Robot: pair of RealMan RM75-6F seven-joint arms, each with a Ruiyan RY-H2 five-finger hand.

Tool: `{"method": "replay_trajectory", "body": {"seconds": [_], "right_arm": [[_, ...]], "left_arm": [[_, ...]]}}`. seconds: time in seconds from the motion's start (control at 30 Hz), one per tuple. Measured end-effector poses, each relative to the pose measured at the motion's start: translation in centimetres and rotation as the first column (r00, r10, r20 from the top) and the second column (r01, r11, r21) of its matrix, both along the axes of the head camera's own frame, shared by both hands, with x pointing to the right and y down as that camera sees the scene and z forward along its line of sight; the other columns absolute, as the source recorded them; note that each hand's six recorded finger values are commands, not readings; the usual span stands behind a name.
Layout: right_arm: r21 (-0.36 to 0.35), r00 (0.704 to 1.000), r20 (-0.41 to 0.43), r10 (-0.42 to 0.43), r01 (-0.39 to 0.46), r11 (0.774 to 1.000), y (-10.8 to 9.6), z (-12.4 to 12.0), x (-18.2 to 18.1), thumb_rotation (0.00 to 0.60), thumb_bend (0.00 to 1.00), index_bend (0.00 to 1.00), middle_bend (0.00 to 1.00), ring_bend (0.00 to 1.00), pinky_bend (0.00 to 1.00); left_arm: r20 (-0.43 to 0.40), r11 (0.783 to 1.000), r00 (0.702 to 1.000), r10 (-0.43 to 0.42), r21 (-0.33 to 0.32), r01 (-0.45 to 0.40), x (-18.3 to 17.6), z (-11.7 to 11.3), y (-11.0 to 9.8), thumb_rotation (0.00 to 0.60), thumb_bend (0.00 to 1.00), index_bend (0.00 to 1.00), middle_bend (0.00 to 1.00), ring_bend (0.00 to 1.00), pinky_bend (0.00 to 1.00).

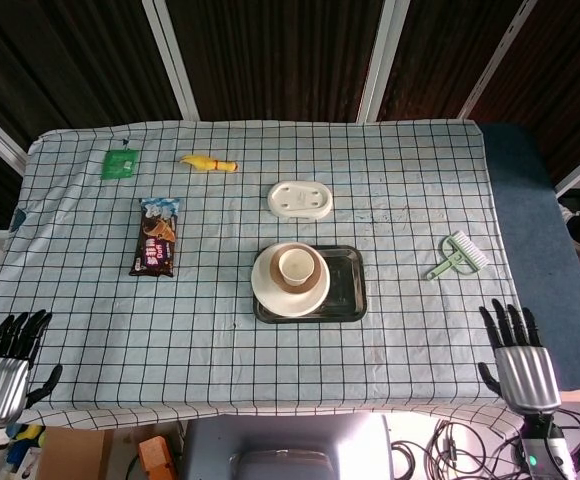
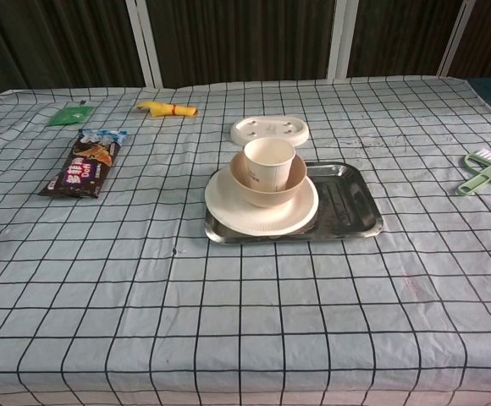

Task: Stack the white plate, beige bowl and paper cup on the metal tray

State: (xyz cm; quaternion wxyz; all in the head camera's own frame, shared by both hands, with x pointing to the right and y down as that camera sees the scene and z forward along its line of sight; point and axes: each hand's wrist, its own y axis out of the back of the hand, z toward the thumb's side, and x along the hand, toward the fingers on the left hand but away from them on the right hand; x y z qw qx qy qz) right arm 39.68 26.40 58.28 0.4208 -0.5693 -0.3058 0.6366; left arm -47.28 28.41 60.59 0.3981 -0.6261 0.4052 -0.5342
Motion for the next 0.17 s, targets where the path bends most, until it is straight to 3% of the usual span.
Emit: {"method": "replay_trajectory", "body": {"seconds": [0.17], "right_arm": [[0.046, 0.999, 0.042, 0.005, -0.007, 0.999, 0.1, -2.3, 0.9, 0.6, 0.21, 0.0, 0.0, 0.0, 0.0]], "left_arm": [[0.001, 0.999, 1.0, 0.03, -0.016, -0.03, 0.7, 0.5, 0.4, 0.6, 0.32, 0.0, 0.06, 0.0, 0.0]]}}
